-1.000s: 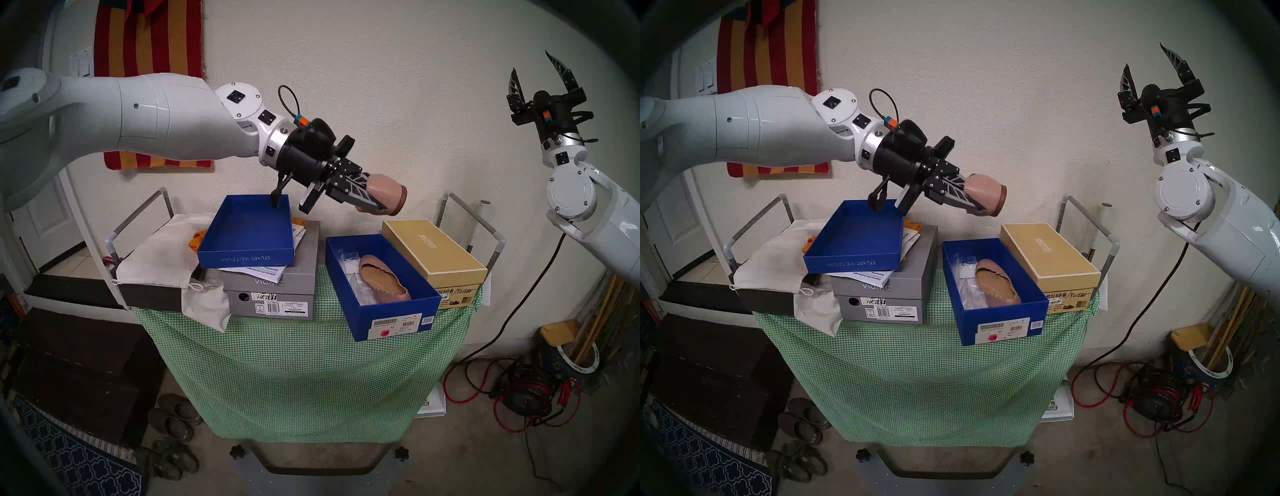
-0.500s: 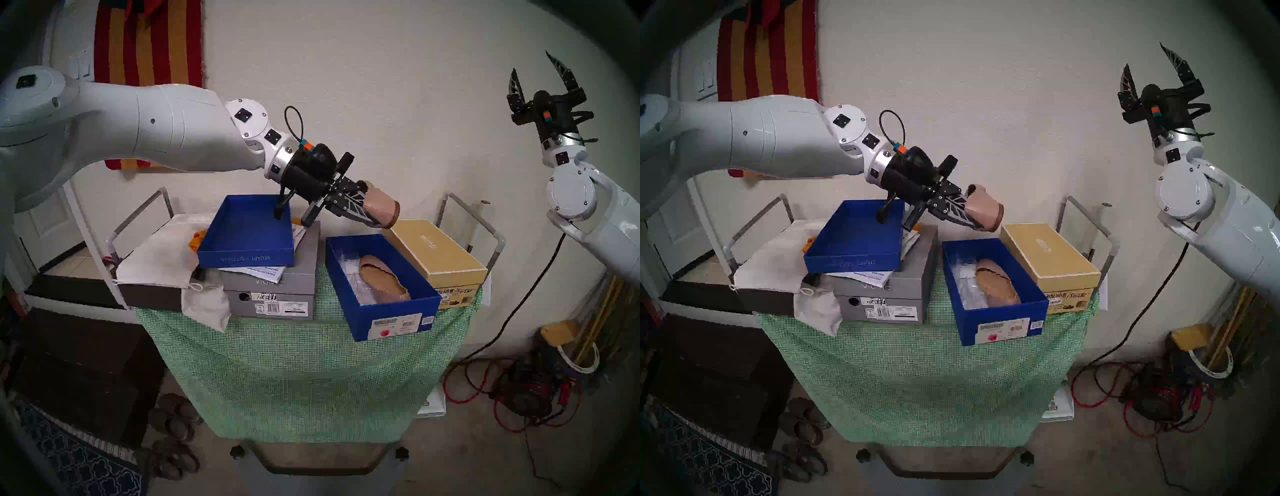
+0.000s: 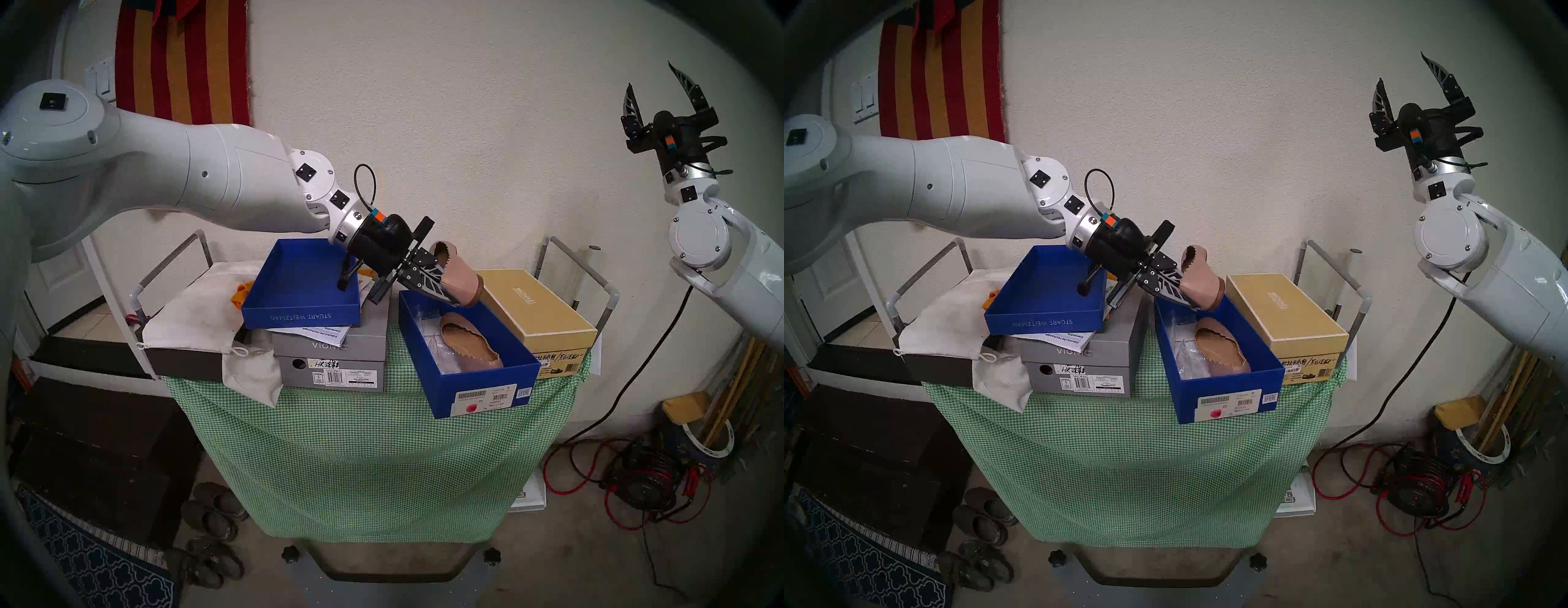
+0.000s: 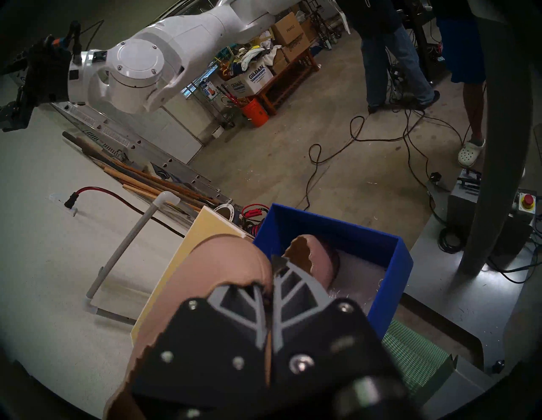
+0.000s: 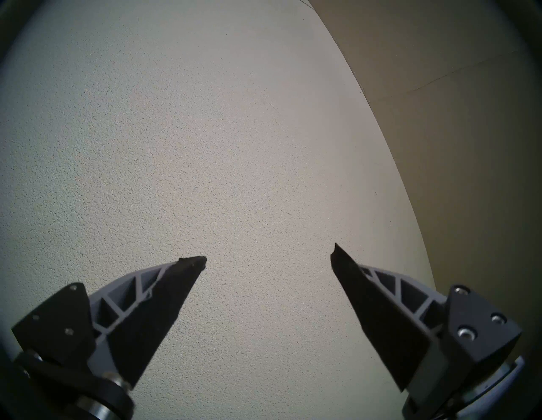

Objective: Put shoes into shoe box

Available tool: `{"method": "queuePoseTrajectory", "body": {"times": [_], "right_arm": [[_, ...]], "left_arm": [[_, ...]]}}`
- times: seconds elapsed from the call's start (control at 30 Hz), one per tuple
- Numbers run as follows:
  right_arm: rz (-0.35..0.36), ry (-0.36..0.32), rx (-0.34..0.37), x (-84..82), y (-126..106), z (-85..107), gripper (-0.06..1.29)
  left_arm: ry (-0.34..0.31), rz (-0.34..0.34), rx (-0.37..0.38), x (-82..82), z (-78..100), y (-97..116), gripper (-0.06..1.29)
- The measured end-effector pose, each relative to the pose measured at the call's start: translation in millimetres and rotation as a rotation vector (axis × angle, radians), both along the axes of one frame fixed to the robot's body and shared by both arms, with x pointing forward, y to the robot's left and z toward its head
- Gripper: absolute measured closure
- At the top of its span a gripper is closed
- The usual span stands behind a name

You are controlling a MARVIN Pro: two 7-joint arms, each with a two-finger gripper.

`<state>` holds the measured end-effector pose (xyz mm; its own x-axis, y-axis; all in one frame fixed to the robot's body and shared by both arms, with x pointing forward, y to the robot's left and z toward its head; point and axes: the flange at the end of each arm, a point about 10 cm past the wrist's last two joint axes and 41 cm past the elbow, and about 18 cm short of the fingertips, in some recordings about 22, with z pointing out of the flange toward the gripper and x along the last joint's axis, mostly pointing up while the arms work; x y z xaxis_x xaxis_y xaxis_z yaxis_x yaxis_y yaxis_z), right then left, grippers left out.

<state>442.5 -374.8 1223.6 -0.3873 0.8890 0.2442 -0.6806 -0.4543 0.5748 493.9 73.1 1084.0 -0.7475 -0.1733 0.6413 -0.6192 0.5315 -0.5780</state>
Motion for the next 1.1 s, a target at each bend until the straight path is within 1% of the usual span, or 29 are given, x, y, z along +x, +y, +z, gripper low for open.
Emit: {"method": "queuePoseTrajectory", "body": {"times": [0.13, 0.37, 0.73, 0.97, 1.1], "right_arm": [[0.000, 0.000, 0.000, 0.0, 0, 0.0, 0.02], [0.000, 0.000, 0.000, 0.0, 0, 0.1, 0.02], [0.000, 0.000, 0.000, 0.0, 0, 0.1, 0.02], [0.000, 0.000, 0.000, 0.0, 0, 0.1, 0.02], [0.000, 0.000, 0.000, 0.0, 0, 0.1, 0.02]], "left_arm": [[0.001, -0.014, 0.017, -3.4, -7.7, -2, 1.22], [0.020, -0.026, 0.036, -8.5, -22.0, -3, 1.22], [0.032, -0.018, 0.057, -7.2, -32.4, -5, 1.22], [0.056, -0.010, 0.064, -8.5, -38.6, -8, 1.22], [0.091, -0.018, 0.070, -16.1, -46.1, -11, 1.22]]}}
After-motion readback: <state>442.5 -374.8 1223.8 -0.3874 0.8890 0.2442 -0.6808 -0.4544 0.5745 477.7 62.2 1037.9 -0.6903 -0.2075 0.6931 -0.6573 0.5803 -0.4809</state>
